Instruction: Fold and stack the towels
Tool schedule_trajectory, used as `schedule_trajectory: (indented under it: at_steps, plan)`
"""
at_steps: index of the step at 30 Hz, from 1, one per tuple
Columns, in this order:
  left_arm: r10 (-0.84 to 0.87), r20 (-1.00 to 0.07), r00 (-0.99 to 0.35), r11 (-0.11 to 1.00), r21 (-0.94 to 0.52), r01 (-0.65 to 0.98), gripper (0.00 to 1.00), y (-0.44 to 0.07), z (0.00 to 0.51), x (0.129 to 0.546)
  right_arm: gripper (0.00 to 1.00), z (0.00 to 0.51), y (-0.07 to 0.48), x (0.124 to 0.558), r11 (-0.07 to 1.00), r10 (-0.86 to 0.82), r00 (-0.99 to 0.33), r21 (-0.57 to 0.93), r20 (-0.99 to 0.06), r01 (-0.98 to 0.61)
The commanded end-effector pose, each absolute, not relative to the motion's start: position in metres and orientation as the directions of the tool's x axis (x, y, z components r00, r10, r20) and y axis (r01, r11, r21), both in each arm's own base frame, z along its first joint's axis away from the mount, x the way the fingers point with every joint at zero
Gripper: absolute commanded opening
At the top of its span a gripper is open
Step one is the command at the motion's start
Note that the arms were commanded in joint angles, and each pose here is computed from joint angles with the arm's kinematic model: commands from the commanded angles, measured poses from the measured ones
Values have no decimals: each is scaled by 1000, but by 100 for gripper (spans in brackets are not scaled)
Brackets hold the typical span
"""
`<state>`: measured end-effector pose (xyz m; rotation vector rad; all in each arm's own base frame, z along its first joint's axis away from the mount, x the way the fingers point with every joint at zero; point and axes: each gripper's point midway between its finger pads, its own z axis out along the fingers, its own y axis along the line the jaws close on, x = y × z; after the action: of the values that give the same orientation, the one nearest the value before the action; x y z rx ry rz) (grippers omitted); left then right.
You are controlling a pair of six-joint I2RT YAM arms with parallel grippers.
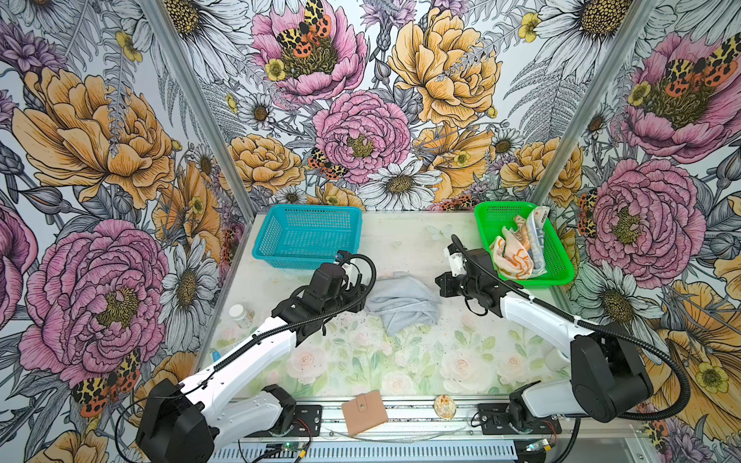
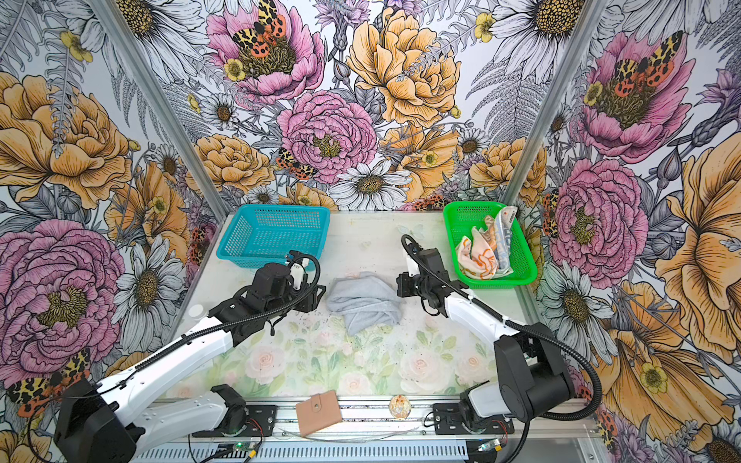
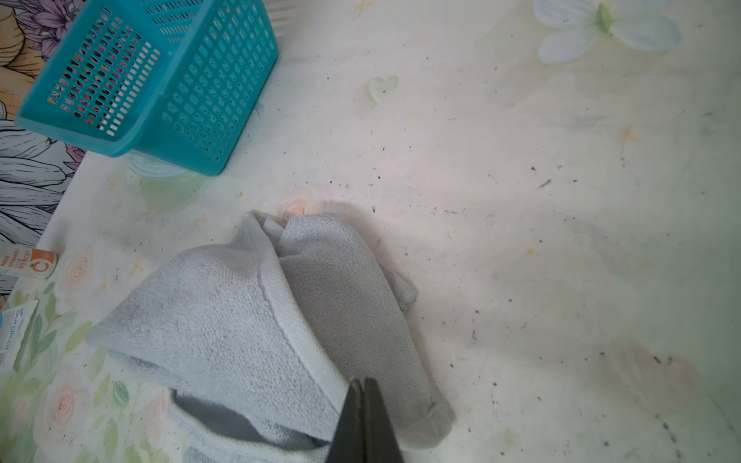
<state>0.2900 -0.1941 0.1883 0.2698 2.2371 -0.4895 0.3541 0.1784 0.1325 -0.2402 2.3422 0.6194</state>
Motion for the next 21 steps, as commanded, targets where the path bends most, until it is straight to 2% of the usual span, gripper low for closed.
schedule_trajectory:
  at_steps: [1, 4, 5, 6, 8, 14, 21]
  plan:
    - [28, -766, -643, 896, -266, 357, 61, -195, 189, 291, 0, 153, 180, 355, 856, -3, -720, 371, -694, -361]
    - [31, -764, -645, 895, -266, 357, 61, -196, 186, 292, 3, 149, 176, 350, 864, -1, -728, 366, -686, -346]
    - [34, -762, -646, 895, -264, 358, 61, -196, 185, 292, 18, 145, 172, 348, 874, -2, -733, 355, -680, -332]
    - [34, -761, -648, 895, -266, 359, 61, -197, 185, 293, 28, 138, 167, 345, 885, 1, -741, 345, -671, -311]
    - [37, -759, -650, 893, -267, 363, 61, -199, 184, 293, 35, 123, 158, 334, 900, 12, -763, 340, -646, -274]
    - [44, -750, -660, 891, -269, 365, 61, -204, 180, 296, 38, 87, 144, 308, 913, 16, -812, 339, -583, -225]
    - [49, -746, -664, 887, -273, 372, 61, -213, 180, 297, 37, 74, 143, 309, 915, 12, -824, 339, -566, -220]
